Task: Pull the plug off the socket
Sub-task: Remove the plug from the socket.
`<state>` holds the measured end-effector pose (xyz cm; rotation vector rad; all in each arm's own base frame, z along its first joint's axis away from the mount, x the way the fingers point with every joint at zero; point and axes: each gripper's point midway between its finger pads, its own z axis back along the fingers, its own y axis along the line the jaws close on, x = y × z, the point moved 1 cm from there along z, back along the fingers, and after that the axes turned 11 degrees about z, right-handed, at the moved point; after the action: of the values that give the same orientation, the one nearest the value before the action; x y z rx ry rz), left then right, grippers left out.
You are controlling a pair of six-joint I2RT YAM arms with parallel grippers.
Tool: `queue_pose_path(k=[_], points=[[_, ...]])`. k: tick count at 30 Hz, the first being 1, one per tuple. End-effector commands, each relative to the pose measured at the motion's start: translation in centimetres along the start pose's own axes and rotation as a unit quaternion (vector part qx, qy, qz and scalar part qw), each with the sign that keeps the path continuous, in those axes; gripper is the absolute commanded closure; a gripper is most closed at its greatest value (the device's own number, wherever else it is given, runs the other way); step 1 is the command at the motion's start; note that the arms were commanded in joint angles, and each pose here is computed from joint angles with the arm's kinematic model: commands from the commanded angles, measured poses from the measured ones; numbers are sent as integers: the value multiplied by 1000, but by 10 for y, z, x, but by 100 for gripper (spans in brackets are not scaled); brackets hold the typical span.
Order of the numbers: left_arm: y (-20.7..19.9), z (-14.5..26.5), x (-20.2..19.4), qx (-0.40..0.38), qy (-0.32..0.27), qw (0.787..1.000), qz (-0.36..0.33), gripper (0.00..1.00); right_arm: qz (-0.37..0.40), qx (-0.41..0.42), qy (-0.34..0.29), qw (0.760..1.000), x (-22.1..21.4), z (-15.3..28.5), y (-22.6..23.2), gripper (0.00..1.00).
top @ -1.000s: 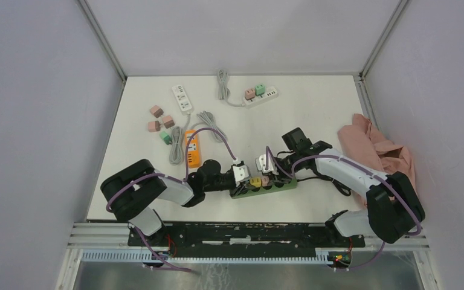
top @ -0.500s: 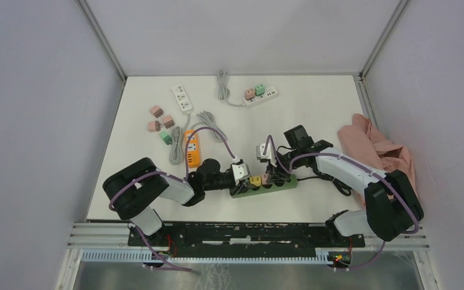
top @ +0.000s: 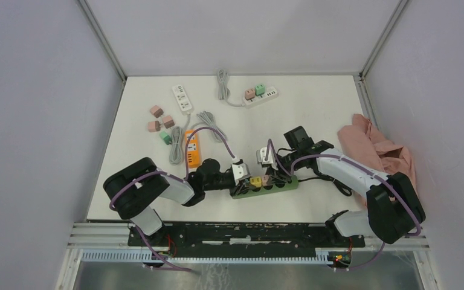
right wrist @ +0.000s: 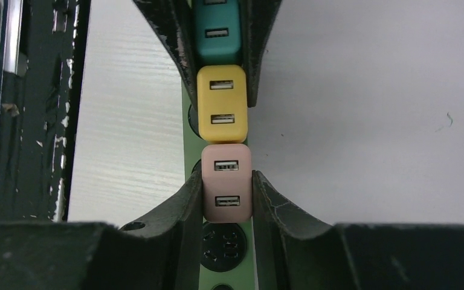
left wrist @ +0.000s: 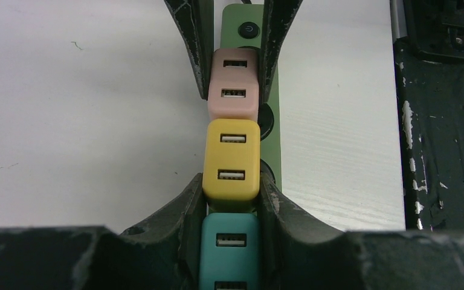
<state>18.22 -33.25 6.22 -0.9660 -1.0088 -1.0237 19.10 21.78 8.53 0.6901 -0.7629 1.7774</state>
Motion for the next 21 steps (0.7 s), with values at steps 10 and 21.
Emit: queue_pose_path(k=[10, 21], points=[[11, 7, -27, 32, 42, 998, 22, 97, -61, -64, -67, 994, 28, 27, -31, 100], [12, 7, -24, 27, 38, 999, 23, 97, 38, 54, -69, 995, 38, 1, 18, 100]])
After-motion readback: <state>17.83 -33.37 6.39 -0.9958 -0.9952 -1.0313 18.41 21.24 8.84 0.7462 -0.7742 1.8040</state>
